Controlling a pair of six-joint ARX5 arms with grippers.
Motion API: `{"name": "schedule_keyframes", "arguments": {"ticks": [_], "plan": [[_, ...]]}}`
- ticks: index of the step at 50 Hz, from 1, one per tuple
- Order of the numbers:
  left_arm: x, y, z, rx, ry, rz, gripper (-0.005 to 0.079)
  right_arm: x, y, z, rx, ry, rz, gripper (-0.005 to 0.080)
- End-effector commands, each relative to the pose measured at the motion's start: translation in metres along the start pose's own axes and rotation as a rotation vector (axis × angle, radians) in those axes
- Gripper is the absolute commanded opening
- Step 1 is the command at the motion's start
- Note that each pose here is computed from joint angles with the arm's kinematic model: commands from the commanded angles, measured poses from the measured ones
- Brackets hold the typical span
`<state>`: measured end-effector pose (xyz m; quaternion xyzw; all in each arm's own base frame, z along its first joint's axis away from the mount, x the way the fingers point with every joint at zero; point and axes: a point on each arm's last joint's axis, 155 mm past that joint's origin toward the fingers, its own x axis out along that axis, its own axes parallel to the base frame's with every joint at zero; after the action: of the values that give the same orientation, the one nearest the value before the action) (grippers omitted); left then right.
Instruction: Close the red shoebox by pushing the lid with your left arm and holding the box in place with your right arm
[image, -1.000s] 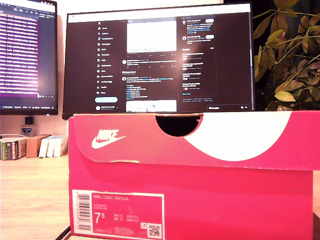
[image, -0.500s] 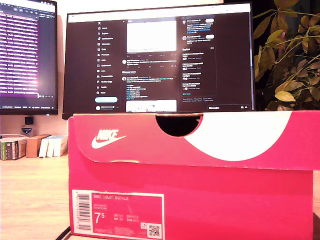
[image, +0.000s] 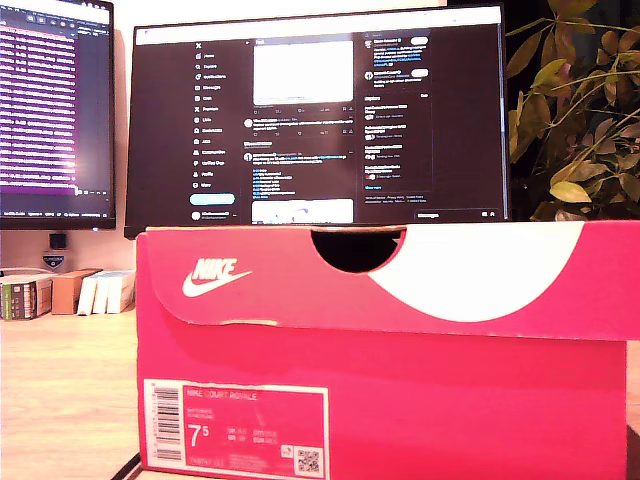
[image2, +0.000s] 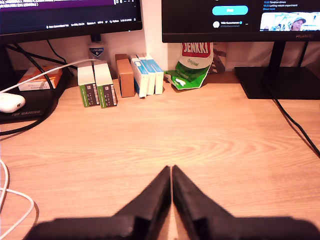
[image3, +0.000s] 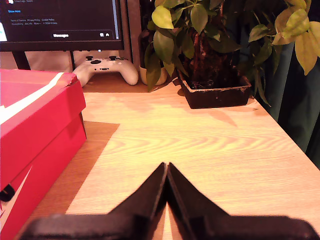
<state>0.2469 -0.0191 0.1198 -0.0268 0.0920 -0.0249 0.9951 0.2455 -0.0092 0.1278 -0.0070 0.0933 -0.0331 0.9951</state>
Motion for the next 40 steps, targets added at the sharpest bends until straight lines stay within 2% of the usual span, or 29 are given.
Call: {"name": "schedule_keyframes", "arguments": {"ticks": [1,22,40], "plan": [[0.003,0.001,-0.016,0.005,0.031,0.003,-0.0018,0.002,0.001,-0.008,-0.003,0.008,0.004,-0.0012],[0.003,0.003,-0.016,0.001,0.031,0.006,-0.0018,0.002,0.001,-0.008,-0.003,0.008,0.004,-0.0012],[0.002,0.033,-0.014,-0.023,0.024,0.124,-0.0018,0.002,0.001,-0.008,-0.003,0.008,0.004,-0.0012]]}}
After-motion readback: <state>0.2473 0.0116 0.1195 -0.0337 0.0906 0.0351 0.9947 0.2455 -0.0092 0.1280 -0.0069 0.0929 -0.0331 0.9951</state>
